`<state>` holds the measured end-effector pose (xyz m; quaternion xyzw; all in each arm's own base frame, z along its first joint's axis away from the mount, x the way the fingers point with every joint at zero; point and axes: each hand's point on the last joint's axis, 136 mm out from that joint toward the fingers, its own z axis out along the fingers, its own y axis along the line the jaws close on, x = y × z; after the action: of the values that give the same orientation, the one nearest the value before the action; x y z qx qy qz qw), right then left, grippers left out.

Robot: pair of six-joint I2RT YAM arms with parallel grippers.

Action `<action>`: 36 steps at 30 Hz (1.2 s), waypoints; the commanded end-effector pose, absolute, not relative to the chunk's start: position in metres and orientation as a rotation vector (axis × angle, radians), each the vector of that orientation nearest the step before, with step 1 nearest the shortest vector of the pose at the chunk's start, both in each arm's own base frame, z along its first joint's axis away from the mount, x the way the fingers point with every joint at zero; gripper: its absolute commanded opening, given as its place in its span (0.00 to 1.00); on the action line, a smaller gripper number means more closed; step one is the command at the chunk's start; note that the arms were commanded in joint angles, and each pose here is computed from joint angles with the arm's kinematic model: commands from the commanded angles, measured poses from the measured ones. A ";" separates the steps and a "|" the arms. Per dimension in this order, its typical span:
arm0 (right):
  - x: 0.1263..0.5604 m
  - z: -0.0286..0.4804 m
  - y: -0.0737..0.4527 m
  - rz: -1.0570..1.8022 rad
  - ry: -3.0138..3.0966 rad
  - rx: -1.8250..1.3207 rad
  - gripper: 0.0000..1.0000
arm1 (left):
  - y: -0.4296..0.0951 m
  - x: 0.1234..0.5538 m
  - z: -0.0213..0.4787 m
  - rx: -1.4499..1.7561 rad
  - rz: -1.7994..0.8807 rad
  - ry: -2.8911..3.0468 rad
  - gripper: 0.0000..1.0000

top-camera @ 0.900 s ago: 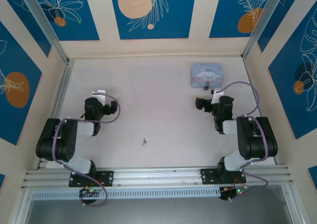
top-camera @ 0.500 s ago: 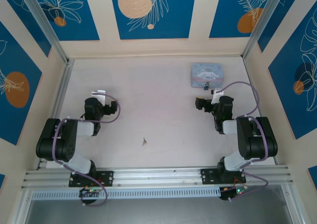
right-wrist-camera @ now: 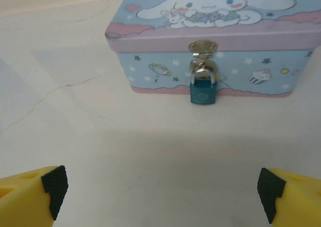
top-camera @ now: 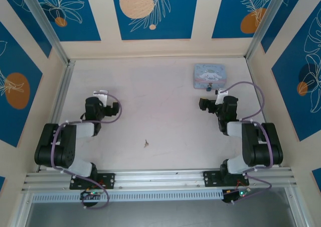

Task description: Unlock the padlock with the key

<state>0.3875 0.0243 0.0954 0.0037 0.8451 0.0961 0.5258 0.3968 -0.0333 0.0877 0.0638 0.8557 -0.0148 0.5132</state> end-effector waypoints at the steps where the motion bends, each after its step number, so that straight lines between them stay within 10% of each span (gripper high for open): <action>1: 0.397 0.148 0.011 0.212 2.001 0.161 0.99 | -0.025 0.406 0.128 0.105 -0.018 2.085 0.99; 17: 0.517 0.159 -0.074 0.501 2.277 1.003 0.91 | -0.058 0.393 0.173 -0.185 -0.378 2.264 1.00; 36: 0.596 0.094 0.011 0.655 2.496 0.580 0.63 | -0.114 0.392 0.174 -0.024 -0.507 2.347 1.00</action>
<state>0.6070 -0.0309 0.0863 0.2811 0.8973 0.2148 0.2641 0.3886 -0.1024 0.1682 -0.0215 0.9109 -0.1833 0.3690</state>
